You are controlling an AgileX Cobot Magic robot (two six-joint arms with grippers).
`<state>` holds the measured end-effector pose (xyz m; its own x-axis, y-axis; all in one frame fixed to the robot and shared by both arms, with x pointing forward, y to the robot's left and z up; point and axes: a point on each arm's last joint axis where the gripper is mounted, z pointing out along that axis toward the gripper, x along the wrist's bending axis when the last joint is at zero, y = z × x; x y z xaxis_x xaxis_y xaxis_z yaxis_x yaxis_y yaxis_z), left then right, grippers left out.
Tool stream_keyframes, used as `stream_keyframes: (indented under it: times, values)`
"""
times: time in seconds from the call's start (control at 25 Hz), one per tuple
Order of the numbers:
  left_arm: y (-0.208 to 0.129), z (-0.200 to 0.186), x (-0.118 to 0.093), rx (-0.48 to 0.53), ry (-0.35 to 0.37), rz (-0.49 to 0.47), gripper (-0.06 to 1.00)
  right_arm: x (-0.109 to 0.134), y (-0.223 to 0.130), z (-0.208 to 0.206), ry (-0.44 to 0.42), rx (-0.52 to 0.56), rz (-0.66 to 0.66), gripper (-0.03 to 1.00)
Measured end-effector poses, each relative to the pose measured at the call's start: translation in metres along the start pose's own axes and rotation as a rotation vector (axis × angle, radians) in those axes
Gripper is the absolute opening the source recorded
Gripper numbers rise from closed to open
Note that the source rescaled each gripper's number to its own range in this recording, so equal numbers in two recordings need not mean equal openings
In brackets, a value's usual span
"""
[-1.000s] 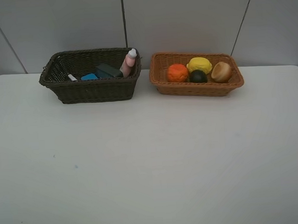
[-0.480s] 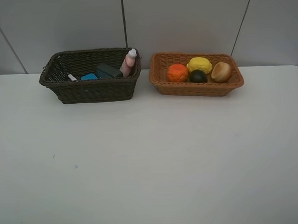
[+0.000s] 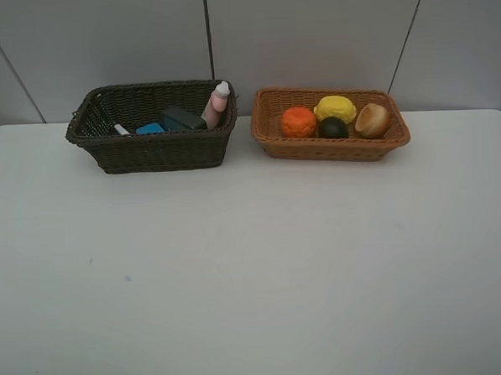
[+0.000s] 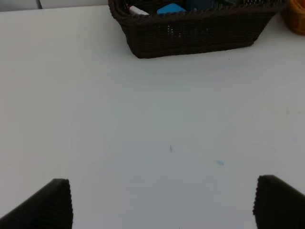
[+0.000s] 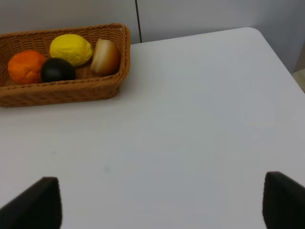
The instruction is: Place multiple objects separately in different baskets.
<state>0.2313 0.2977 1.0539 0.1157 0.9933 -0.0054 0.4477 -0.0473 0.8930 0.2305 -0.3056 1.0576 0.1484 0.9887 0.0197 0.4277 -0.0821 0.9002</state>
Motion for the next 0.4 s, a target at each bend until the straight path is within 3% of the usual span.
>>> stream_keyframes:
  times: [0.4]
  values:
    - [0.0, 0.0, 0.0, 0.0, 0.0, 0.0, 1.0, 0.0, 0.0, 0.0, 0.0, 0.0, 0.0, 1.0]
